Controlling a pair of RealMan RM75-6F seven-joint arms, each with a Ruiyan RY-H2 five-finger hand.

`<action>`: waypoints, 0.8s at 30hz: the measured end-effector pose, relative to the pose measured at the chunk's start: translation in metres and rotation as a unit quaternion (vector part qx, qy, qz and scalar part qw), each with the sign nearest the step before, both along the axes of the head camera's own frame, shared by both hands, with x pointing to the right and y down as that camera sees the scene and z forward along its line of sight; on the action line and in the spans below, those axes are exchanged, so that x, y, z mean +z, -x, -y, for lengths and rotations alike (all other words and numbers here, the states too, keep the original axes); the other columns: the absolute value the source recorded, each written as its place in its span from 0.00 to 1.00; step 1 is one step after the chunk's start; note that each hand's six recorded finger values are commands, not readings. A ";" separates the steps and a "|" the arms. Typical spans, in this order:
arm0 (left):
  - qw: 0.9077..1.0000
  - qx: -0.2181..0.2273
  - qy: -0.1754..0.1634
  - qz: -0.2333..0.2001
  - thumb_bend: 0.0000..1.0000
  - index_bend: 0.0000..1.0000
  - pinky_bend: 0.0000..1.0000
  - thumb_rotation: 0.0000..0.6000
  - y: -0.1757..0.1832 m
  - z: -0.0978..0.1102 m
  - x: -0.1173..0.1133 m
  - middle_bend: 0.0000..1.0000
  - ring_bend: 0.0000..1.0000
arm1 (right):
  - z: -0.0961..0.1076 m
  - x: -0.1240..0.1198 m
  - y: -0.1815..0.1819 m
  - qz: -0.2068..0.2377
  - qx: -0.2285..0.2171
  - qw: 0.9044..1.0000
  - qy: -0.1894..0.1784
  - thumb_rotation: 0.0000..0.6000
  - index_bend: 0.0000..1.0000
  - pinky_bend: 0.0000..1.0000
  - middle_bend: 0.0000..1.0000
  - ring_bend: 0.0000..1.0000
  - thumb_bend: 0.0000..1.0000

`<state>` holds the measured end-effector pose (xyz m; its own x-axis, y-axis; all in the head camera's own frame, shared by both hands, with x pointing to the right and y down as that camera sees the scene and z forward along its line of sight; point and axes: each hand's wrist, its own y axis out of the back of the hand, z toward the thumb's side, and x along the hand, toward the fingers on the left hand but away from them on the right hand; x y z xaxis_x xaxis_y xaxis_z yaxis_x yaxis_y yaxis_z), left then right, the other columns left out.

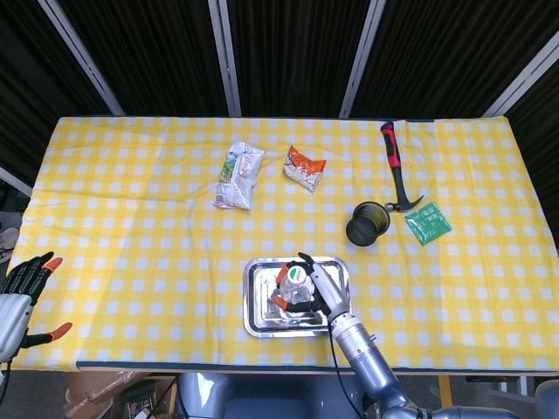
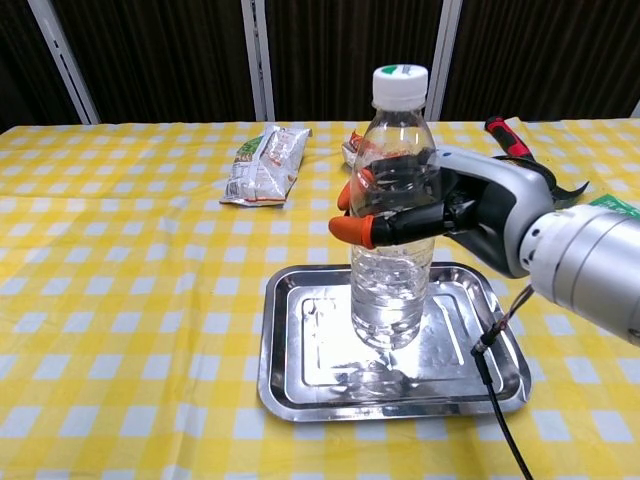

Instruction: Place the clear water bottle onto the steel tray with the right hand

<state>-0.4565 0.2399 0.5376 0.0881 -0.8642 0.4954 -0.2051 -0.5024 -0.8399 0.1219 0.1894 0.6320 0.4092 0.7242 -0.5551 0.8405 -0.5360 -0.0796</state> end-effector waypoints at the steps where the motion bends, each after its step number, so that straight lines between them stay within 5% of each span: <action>1: 1.000 0.001 0.000 -0.001 0.19 0.04 0.00 1.00 0.000 0.000 0.000 0.00 0.00 | 0.000 0.002 -0.001 -0.003 0.002 1.000 -0.001 1.00 0.86 0.00 0.68 0.32 0.88; 24: 1.000 0.005 0.003 0.007 0.19 0.04 0.00 1.00 -0.003 -0.002 0.003 0.00 0.00 | -0.007 0.035 -0.031 0.020 0.060 0.998 -0.001 1.00 0.86 0.00 0.68 0.32 0.88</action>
<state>-0.4533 0.2416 0.5403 0.0890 -0.8604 0.5018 -0.1889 -0.5092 -0.8396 0.1526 0.1967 0.6670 0.3412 0.7703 -0.5388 0.9008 -0.4316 -0.0466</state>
